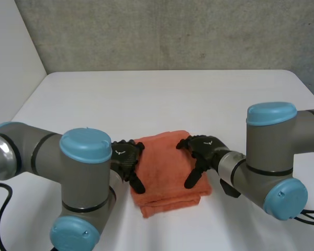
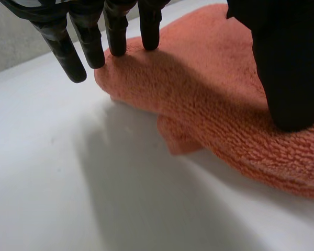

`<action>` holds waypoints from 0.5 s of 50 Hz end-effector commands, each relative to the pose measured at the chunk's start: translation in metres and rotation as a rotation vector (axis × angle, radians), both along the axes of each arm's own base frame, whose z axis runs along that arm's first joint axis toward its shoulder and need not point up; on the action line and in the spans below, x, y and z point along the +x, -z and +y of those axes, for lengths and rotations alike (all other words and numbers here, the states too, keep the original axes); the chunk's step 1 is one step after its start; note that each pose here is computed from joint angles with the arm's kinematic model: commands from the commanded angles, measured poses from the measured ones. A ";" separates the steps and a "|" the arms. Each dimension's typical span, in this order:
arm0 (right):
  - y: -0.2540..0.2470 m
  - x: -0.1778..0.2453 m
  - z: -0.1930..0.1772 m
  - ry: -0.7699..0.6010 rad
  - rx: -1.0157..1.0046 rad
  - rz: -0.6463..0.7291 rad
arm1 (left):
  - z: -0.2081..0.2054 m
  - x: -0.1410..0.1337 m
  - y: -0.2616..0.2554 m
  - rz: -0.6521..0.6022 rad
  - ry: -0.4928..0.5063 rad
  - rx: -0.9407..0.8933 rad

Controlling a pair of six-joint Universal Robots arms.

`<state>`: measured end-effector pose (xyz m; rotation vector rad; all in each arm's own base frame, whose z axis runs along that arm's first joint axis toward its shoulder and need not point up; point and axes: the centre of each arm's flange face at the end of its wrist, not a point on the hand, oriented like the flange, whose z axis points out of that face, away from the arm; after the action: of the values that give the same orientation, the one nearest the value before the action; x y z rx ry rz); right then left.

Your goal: Fold the laundry

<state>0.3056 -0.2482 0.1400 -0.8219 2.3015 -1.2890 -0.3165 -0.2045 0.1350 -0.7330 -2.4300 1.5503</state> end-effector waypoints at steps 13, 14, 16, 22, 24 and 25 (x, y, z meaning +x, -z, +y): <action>-0.199 -0.056 -0.014 0.287 -0.619 -0.240 | -0.017 0.037 -0.194 0.242 -0.094 -0.381; -0.203 -0.060 -0.014 0.300 -0.627 -0.234 | -0.018 0.046 -0.205 0.243 -0.103 -0.386; -0.206 -0.068 -0.015 0.315 -0.629 -0.215 | -0.019 0.054 -0.210 0.238 -0.109 -0.380; -0.208 -0.082 -0.018 0.345 -0.594 -0.150 | -0.023 0.069 -0.226 0.265 -0.114 -0.405; -0.211 -0.083 -0.017 0.348 -0.597 -0.151 | -0.023 0.070 -0.228 0.274 -0.120 -0.408; -0.212 -0.084 -0.017 0.350 -0.598 -0.151 | -0.023 0.071 -0.228 0.279 -0.121 -0.405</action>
<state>0.2286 -0.2641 0.3504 -0.4560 1.9551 -2.1920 -0.2546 -0.2253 0.3558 -0.4245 -2.0325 2.0640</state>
